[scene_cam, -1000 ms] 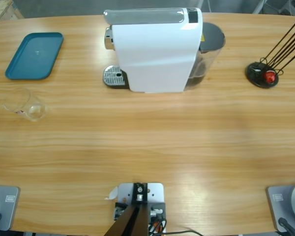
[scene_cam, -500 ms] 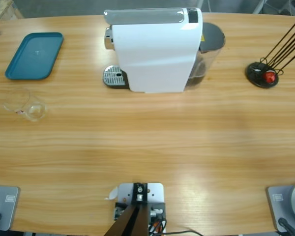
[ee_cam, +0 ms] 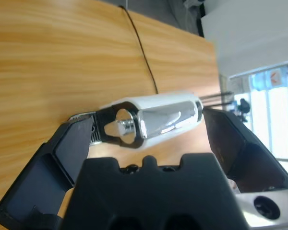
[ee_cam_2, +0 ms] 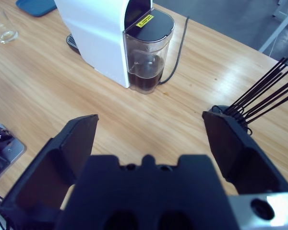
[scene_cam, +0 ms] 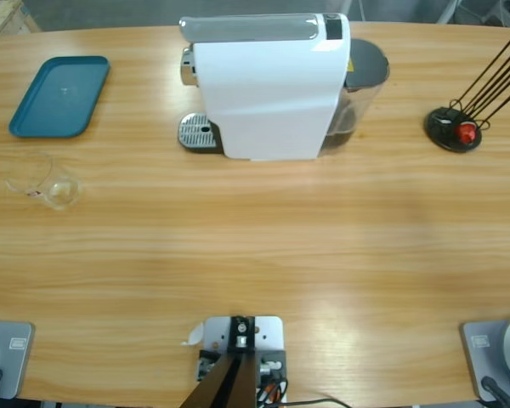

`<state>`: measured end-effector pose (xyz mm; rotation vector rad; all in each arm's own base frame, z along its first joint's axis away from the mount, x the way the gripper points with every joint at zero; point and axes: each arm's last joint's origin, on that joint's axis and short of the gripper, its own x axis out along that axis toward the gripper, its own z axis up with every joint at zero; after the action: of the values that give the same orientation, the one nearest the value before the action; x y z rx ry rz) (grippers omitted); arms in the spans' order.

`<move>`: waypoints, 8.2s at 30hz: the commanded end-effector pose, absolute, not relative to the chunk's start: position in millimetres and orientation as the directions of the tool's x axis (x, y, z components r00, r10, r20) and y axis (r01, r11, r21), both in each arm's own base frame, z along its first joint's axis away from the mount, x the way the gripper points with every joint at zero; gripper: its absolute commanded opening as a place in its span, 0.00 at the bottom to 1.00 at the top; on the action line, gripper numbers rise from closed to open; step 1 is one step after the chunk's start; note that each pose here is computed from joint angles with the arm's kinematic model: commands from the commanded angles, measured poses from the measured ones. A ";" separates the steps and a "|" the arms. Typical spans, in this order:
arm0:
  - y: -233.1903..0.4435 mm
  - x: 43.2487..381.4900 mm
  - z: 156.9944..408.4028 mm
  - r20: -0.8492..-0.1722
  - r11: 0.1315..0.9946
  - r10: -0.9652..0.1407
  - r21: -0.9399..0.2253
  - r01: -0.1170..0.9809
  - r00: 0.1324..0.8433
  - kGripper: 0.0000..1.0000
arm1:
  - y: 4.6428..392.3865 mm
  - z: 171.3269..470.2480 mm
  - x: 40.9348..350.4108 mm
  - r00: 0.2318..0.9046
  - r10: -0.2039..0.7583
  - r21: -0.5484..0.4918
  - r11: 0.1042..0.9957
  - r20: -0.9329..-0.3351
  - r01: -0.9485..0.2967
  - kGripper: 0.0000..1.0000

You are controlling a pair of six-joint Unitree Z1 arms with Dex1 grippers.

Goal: Pour coffee

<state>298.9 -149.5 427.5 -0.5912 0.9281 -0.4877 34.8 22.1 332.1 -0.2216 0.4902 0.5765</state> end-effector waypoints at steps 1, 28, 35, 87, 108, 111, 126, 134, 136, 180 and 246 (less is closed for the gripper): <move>-170.8 320.9 389.7 -0.659 0.713 -0.663 -0.701 0.032 0.355 0.98 | 21.5 326.2 32.7 0.717 0.481 -0.057 0.810 -0.505 -0.584 1.00; -199.2 329.1 343.8 -0.737 0.762 -0.630 -0.648 0.010 0.245 0.82 | 26.3 322.3 35.9 0.709 0.518 -0.022 0.800 -0.480 -0.599 1.00; -202.3 333.6 344.7 -0.724 0.751 -0.644 -0.660 0.023 0.246 0.82 | 26.2 333.6 39.9 0.690 0.432 -0.060 0.822 -0.580 -0.566 1.00; -215.8 332.0 399.6 -0.603 0.663 -0.737 -0.732 0.156 0.306 0.00 | 24.7 333.0 37.1 0.688 0.447 -0.086 0.801 -0.572 -0.592 1.00; -230.3 226.3 440.7 -0.601 0.687 -0.583 -0.006 0.727 0.546 1.00 | 20.7 354.6 49.7 0.735 0.190 -0.131 0.926 -0.651 -0.355 1.00; -214.0 190.9 411.5 -0.672 0.606 -0.525 0.136 0.784 0.522 1.00 | 25.4 337.8 58.6 0.764 0.157 -0.152 0.936 -0.626 -0.317 0.89; -86.2 82.1 372.6 -0.719 0.668 -0.451 0.122 0.734 0.529 0.99 | 57.9 221.1 177.9 0.614 -0.104 -0.031 0.991 -0.782 0.128 0.77; -89.5 85.5 378.4 -0.711 0.678 -0.452 0.118 0.725 0.539 0.99 | 47.2 181.0 170.3 0.710 -0.159 -0.007 0.977 -0.686 0.212 0.63; -89.7 85.6 380.5 -0.706 0.681 -0.456 0.115 0.723 0.542 0.99 | 48.1 171.3 176.0 0.701 -0.164 -0.012 0.976 -0.694 0.216 0.63; -102.0 95.5 375.6 -0.737 0.691 -0.443 0.083 0.718 0.511 0.99 | 32.7 141.3 200.4 0.752 -0.168 -0.046 0.983 -0.638 0.180 0.26; -98.4 83.8 363.5 -0.747 0.679 -0.476 0.023 0.734 0.464 0.99 | 26.7 272.8 176.4 0.881 -0.140 -0.045 0.990 -0.452 0.134 0.10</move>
<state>88.6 -100.9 373.8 0.3676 0.7564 -0.7445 183.9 29.0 258.7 -0.0060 0.5011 -0.1440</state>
